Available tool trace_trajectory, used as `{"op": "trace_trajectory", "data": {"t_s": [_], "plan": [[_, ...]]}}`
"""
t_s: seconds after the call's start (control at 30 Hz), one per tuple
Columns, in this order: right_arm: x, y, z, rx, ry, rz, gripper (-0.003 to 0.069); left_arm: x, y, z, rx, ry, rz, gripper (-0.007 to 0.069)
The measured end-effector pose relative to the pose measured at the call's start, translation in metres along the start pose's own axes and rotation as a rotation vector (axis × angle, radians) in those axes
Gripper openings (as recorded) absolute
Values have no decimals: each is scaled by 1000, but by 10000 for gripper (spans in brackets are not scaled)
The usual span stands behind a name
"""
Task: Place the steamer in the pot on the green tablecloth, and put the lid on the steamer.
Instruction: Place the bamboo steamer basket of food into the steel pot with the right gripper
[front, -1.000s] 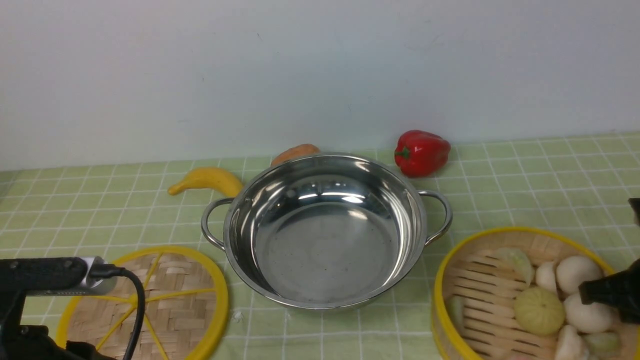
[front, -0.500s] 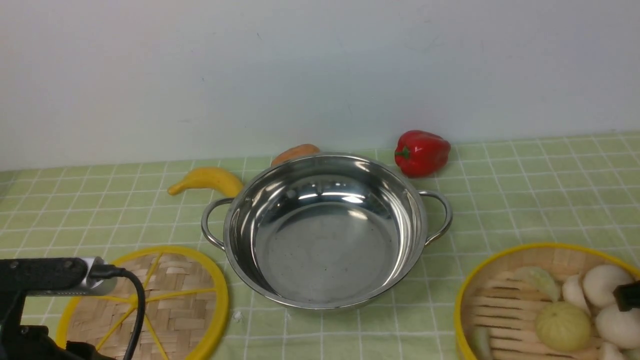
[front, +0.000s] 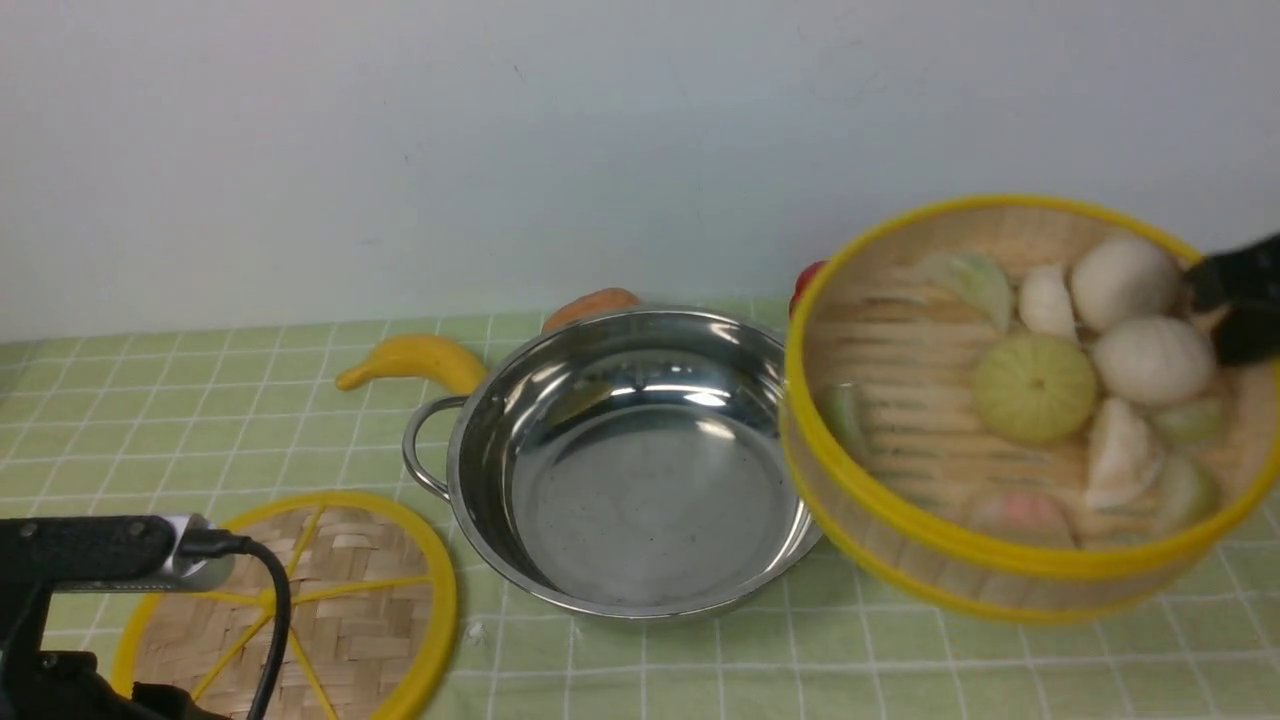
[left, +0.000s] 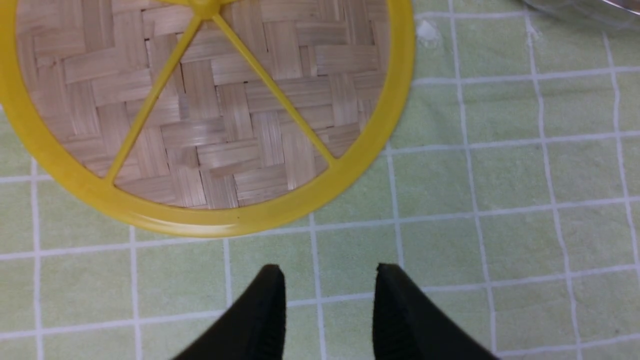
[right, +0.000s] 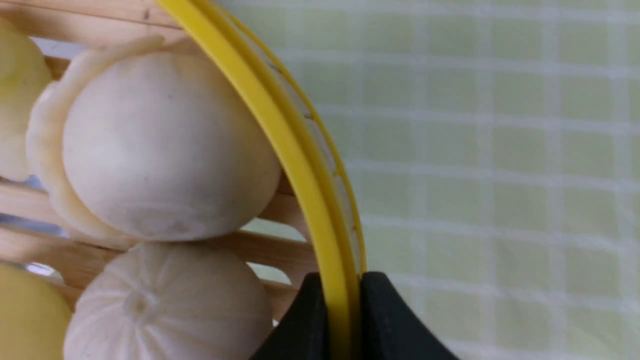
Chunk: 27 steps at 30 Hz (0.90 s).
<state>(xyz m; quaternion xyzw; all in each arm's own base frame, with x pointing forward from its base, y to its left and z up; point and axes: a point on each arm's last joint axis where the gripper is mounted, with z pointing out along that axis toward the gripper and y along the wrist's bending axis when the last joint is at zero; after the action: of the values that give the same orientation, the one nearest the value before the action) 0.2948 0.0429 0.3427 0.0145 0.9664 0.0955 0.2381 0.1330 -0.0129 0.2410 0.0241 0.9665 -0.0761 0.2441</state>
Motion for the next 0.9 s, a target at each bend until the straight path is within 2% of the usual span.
{"op": "trace_trajectory", "data": {"t_s": [0.1,0.17,0.2,0.4,0.57,0.67,0.9], "plan": [[-28,17,21,-97,15,-3,80,0,0,0,1,3,0,243],[-36,24,31,-113,24,-14,80,0,0,0,1,4,0,243],[-48,39,49,-128,41,-45,80,1,0,0,1,7,0,243],[-63,98,105,-124,121,-159,80,1,0,0,2,11,0,243],[-64,136,138,-114,171,-232,80,1,0,0,2,13,0,243],[-65,147,154,-111,181,-242,80,1,0,0,2,13,0,243],[-62,147,188,-87,226,-237,80,1,0,0,2,13,0,243]]}}
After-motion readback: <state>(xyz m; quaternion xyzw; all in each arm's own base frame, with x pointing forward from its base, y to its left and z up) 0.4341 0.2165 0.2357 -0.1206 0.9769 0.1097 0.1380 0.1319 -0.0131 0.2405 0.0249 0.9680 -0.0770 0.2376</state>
